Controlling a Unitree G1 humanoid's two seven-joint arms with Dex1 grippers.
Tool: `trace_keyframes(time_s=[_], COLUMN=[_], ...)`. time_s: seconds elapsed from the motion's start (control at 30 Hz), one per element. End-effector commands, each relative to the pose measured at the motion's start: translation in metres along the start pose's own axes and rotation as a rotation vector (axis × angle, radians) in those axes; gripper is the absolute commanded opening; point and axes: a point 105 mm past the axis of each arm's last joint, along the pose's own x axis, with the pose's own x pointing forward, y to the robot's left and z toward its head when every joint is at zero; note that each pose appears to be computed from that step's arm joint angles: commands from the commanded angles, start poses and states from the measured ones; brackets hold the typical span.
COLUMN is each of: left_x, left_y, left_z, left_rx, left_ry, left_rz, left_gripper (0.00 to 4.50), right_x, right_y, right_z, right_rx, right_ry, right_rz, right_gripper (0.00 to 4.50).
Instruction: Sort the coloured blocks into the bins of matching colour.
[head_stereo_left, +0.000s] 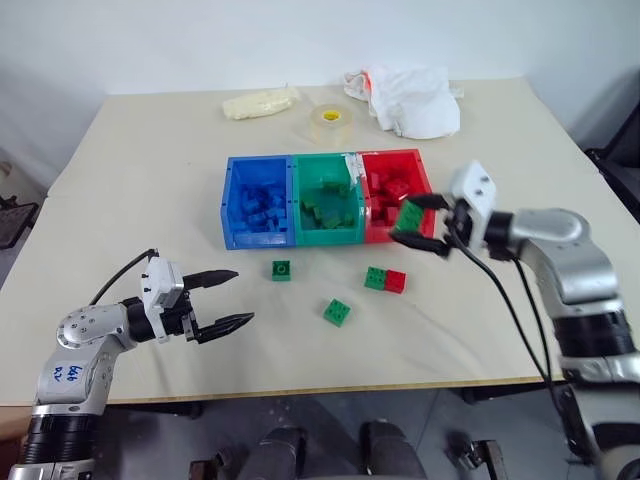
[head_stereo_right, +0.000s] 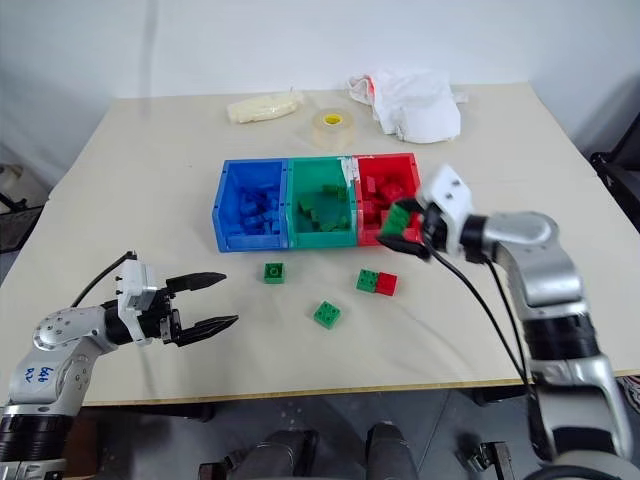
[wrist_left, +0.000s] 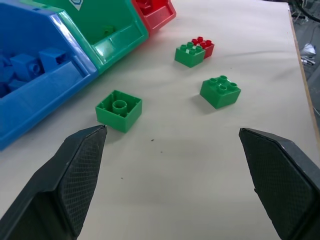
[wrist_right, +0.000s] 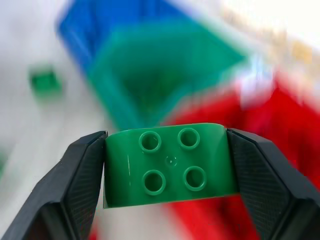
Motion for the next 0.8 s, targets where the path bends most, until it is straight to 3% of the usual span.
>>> trace_keyframes(time_s=[0.03,0.2,0.23,0.27,0.43,0.67,0.8], left_x=[0.002,0.004,0.004,0.004,0.002,0.004,0.011], left_y=[0.001,0.000,-0.001,-0.001,-0.002,-0.002,0.002], left_z=[0.012,0.014,0.014,0.014,0.014,0.014,0.013], left_rx=[0.050,0.061,0.063,0.064,0.067,0.064,0.063], left_ry=[-0.035,-0.046,-0.047,-0.048,-0.050,-0.055,-0.065], left_rz=[0.006,0.015,0.017,0.018,0.028,0.025,-0.003], left_gripper=[4.50,4.50,4.50,4.50,4.50,4.50,4.50], right_x=[0.028,0.076,0.082,0.086,0.094,0.084,0.036], right_y=[-0.007,-0.018,-0.020,-0.021,-0.021,-0.020,0.005], right_z=[0.008,0.016,0.016,0.015,0.020,0.033,0.019], right_rx=[-0.020,-0.020,-0.024,-0.030,-0.060,-0.111,-0.168], right_ry=[-0.044,-0.078,-0.074,-0.072,-0.093,-0.148,-0.156], right_rz=[-0.024,-0.079,-0.089,-0.093,-0.086,-0.035,0.138], right_gripper=[3.34,3.34,4.10,4.41,4.46,4.46,4.46])
